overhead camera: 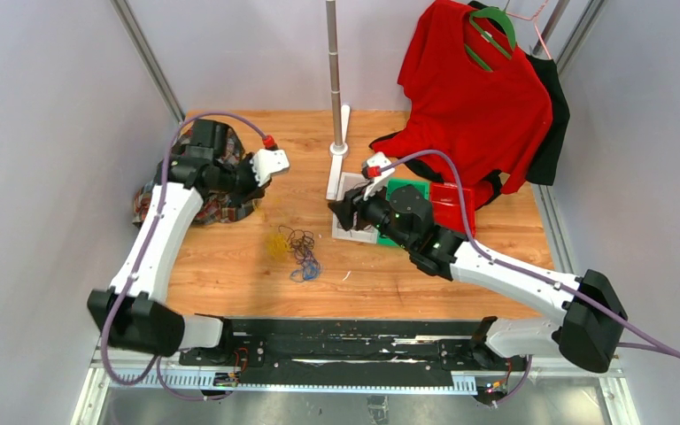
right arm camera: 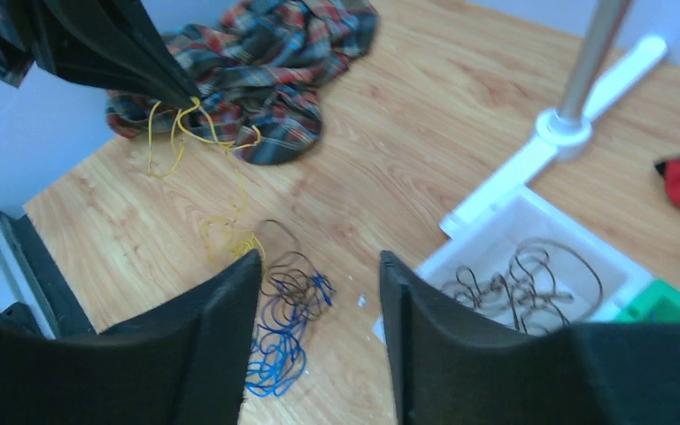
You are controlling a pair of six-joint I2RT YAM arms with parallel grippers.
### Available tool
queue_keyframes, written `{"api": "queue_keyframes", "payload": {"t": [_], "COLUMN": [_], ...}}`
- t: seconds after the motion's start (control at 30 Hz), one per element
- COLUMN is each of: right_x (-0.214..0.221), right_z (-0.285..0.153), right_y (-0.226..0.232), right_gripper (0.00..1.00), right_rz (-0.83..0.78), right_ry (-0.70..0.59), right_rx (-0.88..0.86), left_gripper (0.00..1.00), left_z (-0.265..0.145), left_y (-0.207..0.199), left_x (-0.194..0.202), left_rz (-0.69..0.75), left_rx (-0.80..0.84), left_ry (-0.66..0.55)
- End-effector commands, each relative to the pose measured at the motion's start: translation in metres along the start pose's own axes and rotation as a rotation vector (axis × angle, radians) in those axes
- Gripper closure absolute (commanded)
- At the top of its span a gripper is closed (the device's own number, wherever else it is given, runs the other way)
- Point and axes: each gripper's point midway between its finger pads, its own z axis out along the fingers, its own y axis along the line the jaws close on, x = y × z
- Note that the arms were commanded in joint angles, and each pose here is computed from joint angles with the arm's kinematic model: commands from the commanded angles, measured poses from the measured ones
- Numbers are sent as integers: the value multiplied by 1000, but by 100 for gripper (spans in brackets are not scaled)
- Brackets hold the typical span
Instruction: Untangle the cables
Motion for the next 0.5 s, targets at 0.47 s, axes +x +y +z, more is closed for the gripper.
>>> {"api": "queue_keyframes", "payload": {"t": [0.47], "right_x": [-76], "right_z": [46], "right_y": [126], "right_gripper": [38], "right_rz": [-55], "right_ry": [-238], "right_rx": [-296], "left_gripper": [100], "left_z": [-131], "left_y": [-74], "left_x": [-118], "left_rz": [-13], "left_rx": [21], "left_ry": [-436]}}
